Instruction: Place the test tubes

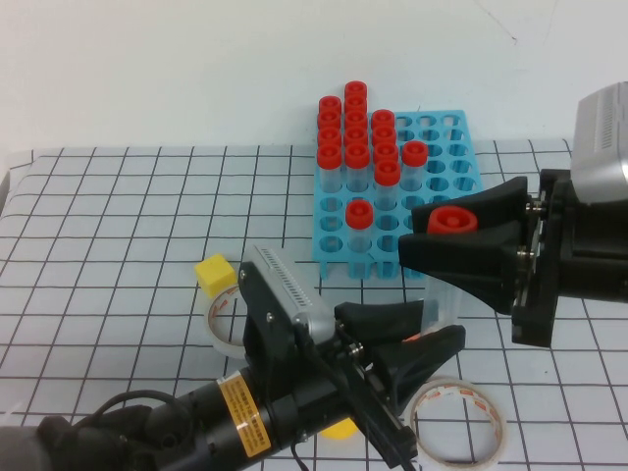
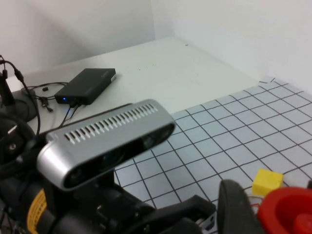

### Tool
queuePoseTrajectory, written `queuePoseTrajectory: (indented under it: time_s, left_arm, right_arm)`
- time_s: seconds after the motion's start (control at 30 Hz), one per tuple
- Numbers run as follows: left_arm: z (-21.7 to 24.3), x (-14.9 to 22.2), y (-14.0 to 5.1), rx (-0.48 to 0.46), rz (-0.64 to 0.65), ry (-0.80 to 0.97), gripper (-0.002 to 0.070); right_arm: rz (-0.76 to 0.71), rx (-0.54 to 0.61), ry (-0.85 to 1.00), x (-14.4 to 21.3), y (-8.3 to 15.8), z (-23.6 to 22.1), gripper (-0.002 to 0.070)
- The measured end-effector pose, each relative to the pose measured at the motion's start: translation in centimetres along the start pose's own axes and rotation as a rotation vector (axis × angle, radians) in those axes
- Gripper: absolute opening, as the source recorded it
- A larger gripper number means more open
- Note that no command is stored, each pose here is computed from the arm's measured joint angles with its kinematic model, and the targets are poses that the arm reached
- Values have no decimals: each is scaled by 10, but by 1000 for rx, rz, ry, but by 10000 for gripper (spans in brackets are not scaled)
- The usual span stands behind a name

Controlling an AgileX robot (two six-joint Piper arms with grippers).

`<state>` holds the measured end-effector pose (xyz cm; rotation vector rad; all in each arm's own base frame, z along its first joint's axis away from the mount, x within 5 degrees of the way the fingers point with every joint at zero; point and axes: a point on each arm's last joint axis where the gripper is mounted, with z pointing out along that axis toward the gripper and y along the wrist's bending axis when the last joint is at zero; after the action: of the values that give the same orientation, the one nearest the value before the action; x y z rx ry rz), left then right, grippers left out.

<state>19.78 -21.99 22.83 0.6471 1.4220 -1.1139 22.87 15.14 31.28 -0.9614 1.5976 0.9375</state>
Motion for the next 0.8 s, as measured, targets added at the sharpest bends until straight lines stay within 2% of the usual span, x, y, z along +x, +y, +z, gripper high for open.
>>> queuePoseTrajectory:
  time_s: [0.13, 0.3, 0.43, 0.5, 0.57, 0.63, 0.8]
  left_arm:
    - [0, 0, -1, 5, -21, 1, 225]
    - [-1, -4, -2, 11, -27, -13, 391]
    - [-5, -16, -8, 13, 22, -26, 441]
    - [-9, -24, -12, -2, 94, 8, 448]
    - [-16, -31, -15, -31, 176, 59, 445]
    - [-26, -41, -19, -78, 257, 122, 413]
    - [-63, -69, -26, -261, 368, 254, 235]
  right_arm:
    - [5, 0, 0, 0, 0, 0, 265]
    - [4, 4, 2, 0, 0, 0, 265]
    - [1, 14, 5, 0, -1, 0, 265]
    - [-16, 43, 9, -2, -2, -4, 265]
    - [-41, 94, 11, -6, -2, -10, 265]
    - [-76, 157, 15, -12, 0, -19, 265]
    - [-115, 304, 24, -25, 6, -40, 265]
